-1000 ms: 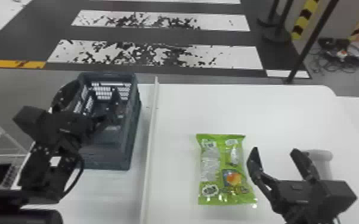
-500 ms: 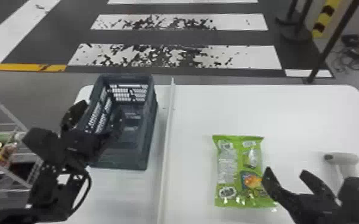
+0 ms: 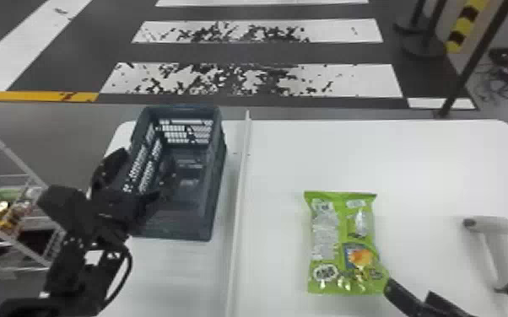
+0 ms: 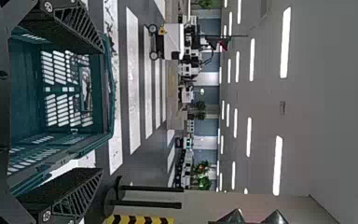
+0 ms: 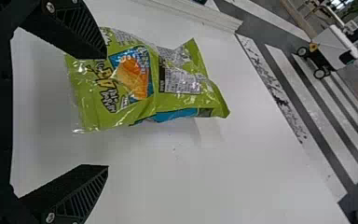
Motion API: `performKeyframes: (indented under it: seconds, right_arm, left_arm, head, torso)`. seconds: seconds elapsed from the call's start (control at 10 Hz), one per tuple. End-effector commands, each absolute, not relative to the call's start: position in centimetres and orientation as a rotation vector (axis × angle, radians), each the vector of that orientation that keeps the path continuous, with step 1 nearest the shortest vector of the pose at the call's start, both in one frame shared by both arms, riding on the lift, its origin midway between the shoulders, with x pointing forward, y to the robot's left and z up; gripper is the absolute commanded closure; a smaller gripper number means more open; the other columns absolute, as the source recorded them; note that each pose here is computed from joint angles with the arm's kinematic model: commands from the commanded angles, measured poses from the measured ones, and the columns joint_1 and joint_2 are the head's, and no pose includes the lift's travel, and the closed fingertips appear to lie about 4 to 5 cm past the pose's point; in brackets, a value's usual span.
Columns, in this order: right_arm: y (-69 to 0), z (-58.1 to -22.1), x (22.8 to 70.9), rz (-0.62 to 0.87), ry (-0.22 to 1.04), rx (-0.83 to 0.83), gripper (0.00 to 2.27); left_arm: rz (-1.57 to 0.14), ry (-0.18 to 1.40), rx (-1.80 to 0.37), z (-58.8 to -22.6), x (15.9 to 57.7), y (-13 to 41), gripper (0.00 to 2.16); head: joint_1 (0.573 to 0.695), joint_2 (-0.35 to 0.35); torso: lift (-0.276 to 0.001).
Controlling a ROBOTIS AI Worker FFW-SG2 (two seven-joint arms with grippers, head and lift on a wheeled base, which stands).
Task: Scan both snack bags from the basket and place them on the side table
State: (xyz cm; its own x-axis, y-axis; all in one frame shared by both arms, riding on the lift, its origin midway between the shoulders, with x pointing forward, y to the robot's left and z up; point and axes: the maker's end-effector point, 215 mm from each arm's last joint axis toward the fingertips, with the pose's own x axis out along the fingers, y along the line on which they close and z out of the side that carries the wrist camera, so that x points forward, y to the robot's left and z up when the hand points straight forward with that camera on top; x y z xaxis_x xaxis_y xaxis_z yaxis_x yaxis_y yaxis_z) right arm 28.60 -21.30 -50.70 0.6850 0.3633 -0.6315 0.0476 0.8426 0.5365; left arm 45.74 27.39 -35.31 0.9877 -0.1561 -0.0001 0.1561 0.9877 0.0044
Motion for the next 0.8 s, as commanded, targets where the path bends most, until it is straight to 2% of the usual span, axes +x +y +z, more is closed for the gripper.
performKeyframes:
  seconds: [0.0, 0.2, 0.7]
  right_arm:
    - [-21.2, -51.2, 27.7, 0.202, 0.862, 0.603, 0.09]
    - [-20.1, -51.0, 27.5, 0.245, 0.893, 0.662, 0.09]
    - [-19.2, -49.6, 28.8, 0.279, 0.859, 0.648, 0.09]
  left_arm:
    - [-0.16, 0.003, 0.001, -35.5, 45.8, 27.2, 0.1]
    - [-0.163, 0.013, 0.001, -35.9, 45.8, 27.1, 0.1]
    - [-0.159, 0.026, -0.002, -36.5, 45.9, 27.3, 0.1]
  head:
    - [0.695, 0.094]
    - [0.695, 0.096]
    - [0.695, 0.117]
  torso:
    - [-0.075]
    - [-0.075]
    - [-0.075]
